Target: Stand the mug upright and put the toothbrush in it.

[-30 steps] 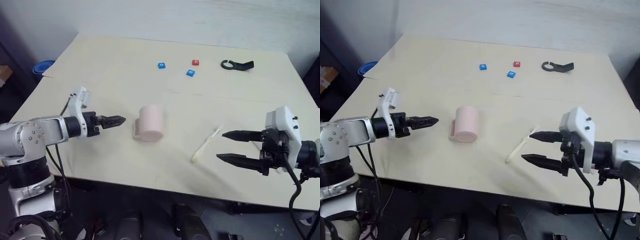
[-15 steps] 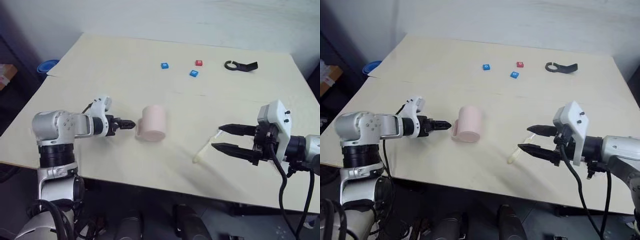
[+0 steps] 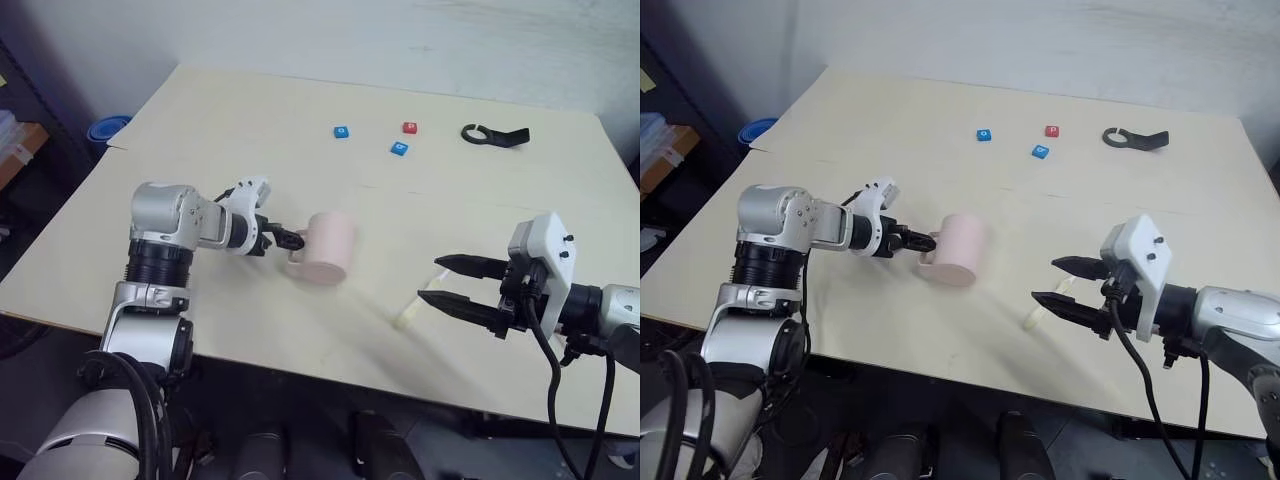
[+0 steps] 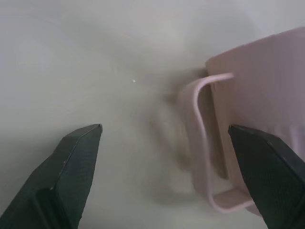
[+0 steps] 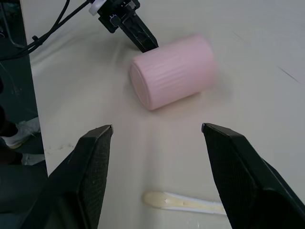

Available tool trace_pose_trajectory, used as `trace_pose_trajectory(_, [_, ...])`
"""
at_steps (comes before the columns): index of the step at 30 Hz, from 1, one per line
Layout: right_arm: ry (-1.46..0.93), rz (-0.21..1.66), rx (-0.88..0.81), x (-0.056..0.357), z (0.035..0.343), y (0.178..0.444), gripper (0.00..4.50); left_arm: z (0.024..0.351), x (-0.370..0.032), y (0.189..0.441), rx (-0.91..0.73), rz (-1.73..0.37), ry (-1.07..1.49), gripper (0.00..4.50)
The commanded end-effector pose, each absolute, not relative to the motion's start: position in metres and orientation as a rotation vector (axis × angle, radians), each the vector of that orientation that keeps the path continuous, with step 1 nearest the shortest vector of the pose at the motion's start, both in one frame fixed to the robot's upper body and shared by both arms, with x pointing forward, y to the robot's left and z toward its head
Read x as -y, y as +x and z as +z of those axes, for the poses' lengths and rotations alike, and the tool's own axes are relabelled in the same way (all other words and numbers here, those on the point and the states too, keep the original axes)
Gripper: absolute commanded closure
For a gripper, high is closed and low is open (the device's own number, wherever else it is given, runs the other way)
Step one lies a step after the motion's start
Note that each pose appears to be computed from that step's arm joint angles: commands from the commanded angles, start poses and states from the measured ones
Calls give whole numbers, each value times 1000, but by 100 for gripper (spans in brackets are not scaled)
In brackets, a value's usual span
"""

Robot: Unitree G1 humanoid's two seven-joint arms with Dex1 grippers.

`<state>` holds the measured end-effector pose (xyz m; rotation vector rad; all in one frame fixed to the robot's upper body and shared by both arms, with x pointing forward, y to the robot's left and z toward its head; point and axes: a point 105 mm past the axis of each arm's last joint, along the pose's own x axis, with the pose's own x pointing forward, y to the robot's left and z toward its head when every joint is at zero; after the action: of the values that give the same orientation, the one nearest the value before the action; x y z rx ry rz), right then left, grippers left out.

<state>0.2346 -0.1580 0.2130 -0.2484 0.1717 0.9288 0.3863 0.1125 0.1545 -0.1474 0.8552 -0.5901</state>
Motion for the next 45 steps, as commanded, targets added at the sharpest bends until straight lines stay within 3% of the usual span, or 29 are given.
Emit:
trace_pose_trajectory(1, [-267,918,-108,156,222,232,150,142,-102,384,-916,-614,-139,38])
trace_pose_trajectory(16, [-292,904,-111,160,224,232,150,139,-103,386,-929,-606,-176,444])
trace_pose_trajectory(18, [-285,901,-117,162,224,232,150,139,-105,386,-928,-600,-181,444])
trace_pose_trajectory(21, [-251,908,-133,163,224,231,97,140,-111,386,-919,-574,-197,450])
trace_pose_trajectory(24, [-242,926,-145,162,224,229,5,144,-123,393,-866,-514,-222,450])
trace_pose_trajectory(27, [-263,915,-146,163,225,230,2,163,-126,402,-707,-530,-251,450])
trace_pose_trajectory(32, [-269,911,-144,166,228,231,2,213,-126,406,-208,-585,-58,450])
trace_pose_trajectory(34, [-270,906,-143,168,229,235,2,236,-108,396,120,-618,103,450])
trace_pose_trajectory(36, [-270,902,-143,169,230,237,2,239,-91,388,273,-639,171,450])
trace_pose_trajectory(42, [-257,886,-162,174,228,240,2,215,-43,386,450,-643,264,450])
trace_pose_trajectory(45, [-252,867,-179,179,226,240,2,196,-32,390,445,-643,278,450])
